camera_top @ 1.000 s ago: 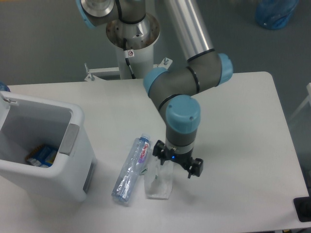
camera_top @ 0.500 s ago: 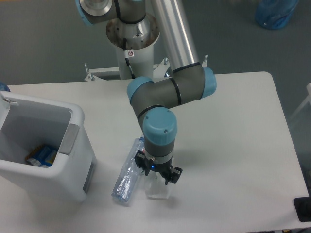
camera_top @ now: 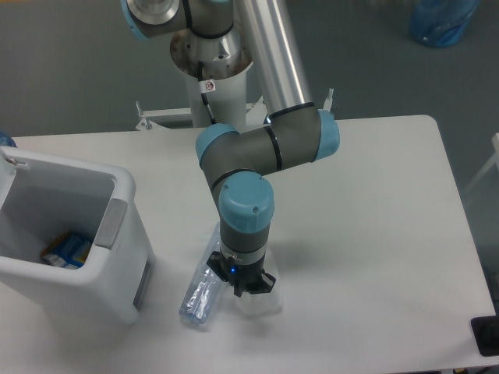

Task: Place the trash in the trash can
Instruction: 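Close the gripper on the clear plastic bag, then lift the bag, carry it over the white bin and release it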

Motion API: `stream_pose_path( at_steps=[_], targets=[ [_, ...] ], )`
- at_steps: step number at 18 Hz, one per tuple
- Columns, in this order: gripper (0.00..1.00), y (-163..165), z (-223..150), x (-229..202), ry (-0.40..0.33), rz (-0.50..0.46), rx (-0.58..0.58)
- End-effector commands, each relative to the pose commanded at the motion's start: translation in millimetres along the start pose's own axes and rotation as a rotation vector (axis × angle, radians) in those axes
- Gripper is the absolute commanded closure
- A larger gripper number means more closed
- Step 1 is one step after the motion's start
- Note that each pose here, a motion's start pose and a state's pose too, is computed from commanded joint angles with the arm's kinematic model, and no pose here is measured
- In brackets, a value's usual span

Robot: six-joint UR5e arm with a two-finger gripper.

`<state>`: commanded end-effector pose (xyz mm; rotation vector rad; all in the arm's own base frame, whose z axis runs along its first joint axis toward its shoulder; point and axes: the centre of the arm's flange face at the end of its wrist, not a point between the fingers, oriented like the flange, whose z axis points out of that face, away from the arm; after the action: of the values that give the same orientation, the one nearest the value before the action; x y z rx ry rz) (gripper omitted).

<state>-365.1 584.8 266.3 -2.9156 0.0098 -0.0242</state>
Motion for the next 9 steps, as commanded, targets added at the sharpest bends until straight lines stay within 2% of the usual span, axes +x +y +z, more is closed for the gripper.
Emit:
stream_pose_path(
  at_steps=[2,6,9],
  targets=[
    [1.0,1.8,-9.9,-6.4,0.008,-0.014,0.03],
    [1.0,-3.9,-81.0,-15.6,0.023,-0.056,0.199],
    [1.0,-16.6,-118.7,-20.1,0.043,-0.11,0.303]
  ],
)
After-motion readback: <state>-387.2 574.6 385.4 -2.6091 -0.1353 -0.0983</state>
